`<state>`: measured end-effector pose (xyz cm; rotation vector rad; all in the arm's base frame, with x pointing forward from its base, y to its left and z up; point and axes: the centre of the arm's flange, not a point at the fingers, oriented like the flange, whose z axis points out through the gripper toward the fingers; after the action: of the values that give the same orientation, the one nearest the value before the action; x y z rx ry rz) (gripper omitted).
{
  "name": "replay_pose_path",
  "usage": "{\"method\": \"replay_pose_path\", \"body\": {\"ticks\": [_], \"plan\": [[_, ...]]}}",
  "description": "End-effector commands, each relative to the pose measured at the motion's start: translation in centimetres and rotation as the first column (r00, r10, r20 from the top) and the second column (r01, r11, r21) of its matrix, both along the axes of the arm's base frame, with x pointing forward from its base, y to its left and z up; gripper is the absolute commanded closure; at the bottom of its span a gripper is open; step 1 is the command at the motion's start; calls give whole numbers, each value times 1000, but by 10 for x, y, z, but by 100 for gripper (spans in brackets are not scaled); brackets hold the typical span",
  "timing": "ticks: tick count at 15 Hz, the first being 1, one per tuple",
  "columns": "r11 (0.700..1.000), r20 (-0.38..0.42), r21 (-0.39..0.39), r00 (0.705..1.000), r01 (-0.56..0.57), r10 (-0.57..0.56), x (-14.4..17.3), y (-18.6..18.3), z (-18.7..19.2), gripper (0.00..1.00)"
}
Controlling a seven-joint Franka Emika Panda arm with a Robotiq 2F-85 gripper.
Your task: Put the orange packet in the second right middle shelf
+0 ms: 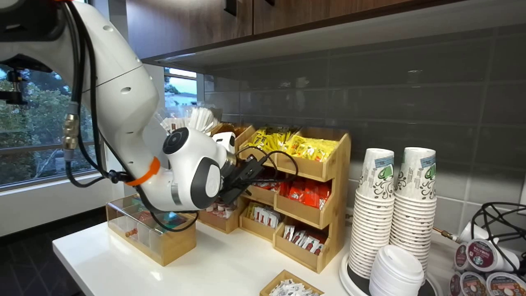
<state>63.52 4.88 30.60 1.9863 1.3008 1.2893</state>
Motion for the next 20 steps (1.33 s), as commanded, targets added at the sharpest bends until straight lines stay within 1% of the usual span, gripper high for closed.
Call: {"method": "replay_pose_path", "body": {"ticks": [1, 2, 3, 5, 6, 9, 12, 15, 20], "plan": [[998, -1, 23, 999, 52, -52, 2, 1, 15, 31], [998, -6, 31, 998, 57, -57, 1, 0, 20, 24], [998, -15, 30, 998, 63, -63, 1, 0, 21, 15], [997, -46, 31, 996, 72, -71, 0, 2, 20, 2], [997, -63, 38, 996, 72, -70, -1, 3, 20, 0], [995, -93, 46, 992, 94, -89, -2, 4, 21, 0], [988, -125, 51, 983, 145, -138, -3, 2, 29, 0], [967, -204, 72, 953, 244, -225, -3, -4, 34, 0], [914, -302, 152, 898, 377, -321, -2, -16, 49, 0]]}}
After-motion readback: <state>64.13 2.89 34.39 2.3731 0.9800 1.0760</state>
